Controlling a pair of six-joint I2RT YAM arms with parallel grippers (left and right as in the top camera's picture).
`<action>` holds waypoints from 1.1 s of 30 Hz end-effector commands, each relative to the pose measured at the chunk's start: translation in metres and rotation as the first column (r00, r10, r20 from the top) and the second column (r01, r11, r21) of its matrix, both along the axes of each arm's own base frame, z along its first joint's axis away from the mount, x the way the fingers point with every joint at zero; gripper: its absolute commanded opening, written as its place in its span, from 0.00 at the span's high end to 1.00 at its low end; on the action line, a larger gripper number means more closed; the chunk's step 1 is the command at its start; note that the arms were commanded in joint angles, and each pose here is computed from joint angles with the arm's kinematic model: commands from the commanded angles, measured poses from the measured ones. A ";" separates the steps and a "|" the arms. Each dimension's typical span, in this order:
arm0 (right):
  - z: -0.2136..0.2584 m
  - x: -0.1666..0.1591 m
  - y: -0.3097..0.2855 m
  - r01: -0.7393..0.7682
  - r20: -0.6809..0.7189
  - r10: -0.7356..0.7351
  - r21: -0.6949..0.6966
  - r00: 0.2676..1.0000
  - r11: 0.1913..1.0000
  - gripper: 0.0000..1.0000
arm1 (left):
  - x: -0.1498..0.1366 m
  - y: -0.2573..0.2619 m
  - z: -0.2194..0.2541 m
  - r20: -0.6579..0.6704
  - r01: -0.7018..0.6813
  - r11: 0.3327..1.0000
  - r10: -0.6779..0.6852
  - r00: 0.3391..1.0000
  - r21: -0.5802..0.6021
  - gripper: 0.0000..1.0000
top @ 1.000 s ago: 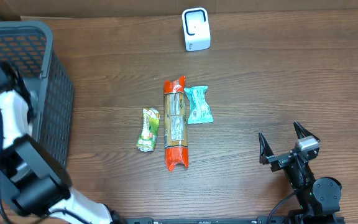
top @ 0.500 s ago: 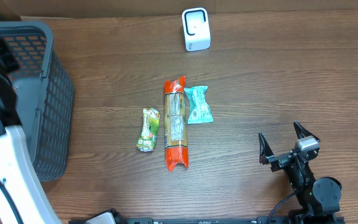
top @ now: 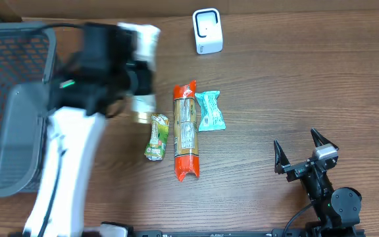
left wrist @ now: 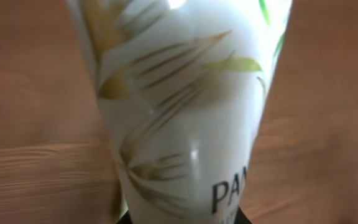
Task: Scan the item barcode
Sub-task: 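Lift the white tube out and lay it right of the teal snack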
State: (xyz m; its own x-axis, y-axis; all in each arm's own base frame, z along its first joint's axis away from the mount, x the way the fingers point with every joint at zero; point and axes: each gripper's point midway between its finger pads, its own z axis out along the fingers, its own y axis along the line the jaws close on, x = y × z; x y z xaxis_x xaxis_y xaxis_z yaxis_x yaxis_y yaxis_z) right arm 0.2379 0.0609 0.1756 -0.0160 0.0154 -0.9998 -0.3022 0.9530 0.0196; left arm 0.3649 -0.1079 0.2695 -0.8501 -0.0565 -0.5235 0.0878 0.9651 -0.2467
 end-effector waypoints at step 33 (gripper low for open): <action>-0.003 0.000 -0.001 0.006 0.001 -0.006 -0.001 1.000 1.000 0.00 | 0.016 -0.222 -0.105 -0.180 0.267 0.919 -0.327 0.928 -0.291 0.43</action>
State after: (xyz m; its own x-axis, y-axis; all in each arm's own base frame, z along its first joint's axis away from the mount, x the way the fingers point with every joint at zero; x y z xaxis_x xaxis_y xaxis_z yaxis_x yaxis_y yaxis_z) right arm 0.2379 0.0608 0.1757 -0.0158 0.0158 -0.9998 -0.3018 0.9532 0.0199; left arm 0.3613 -0.3248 0.0758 -0.9923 0.0293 -0.1206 0.0830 0.8793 -0.4691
